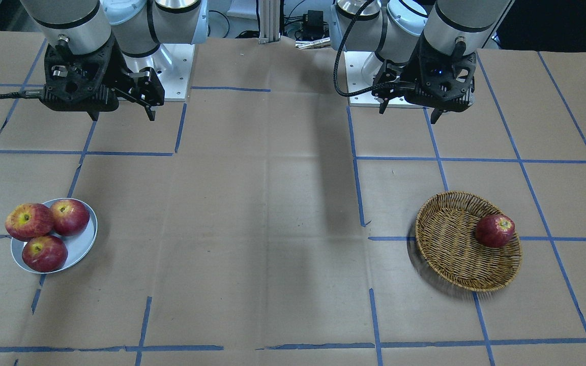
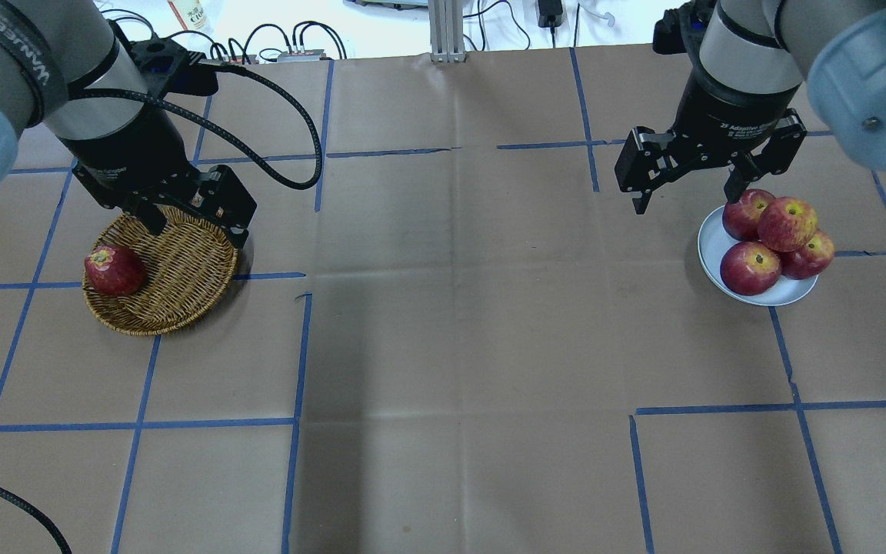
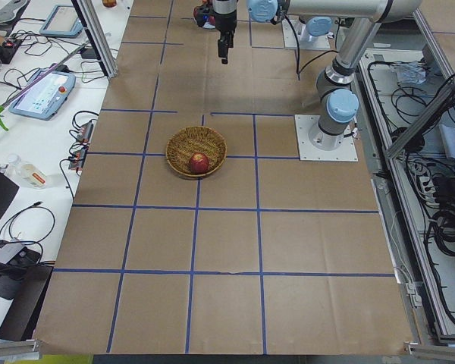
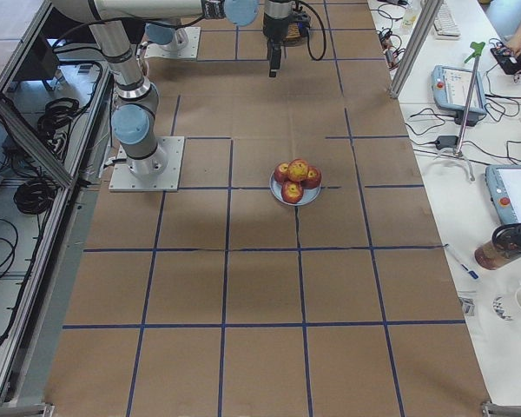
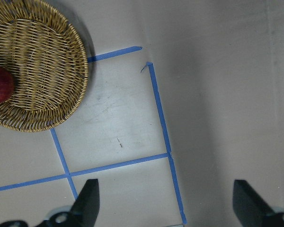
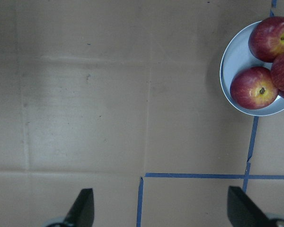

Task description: Transfer apple from basket to plate

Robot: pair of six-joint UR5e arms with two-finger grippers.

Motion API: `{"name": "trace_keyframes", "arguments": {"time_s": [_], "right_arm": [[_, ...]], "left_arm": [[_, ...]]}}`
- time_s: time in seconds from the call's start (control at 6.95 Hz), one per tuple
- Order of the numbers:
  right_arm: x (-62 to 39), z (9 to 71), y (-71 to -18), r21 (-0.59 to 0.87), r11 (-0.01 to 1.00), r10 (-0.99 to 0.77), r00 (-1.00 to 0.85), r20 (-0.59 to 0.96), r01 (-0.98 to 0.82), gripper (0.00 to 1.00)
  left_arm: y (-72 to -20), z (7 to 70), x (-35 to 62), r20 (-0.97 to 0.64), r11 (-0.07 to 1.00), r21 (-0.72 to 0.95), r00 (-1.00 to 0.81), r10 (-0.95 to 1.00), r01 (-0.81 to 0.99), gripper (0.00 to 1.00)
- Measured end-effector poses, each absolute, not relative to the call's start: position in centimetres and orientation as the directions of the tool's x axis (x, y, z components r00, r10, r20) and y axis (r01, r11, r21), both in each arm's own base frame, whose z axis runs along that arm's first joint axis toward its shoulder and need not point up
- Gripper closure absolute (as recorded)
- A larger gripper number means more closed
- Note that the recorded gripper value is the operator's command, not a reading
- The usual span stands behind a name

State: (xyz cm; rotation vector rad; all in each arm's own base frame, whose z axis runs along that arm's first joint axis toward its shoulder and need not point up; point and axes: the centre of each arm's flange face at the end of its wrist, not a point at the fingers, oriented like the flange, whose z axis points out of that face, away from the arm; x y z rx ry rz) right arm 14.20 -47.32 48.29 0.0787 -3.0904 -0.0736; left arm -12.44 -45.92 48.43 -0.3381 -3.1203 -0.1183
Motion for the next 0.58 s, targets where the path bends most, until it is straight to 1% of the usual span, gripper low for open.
{"name": "trace_keyframes", "arguments": {"time_s": [0.58], "right_arm": [[14.24,48.49,-47.39,0.033,0.999,-0.015,-0.999,0.043,-0.013,0.0]], "left_arm": [[-45.74,48.66,-12.45,0.008,0.974,0.071,-0.977,0.214,0.214,0.01]]}}
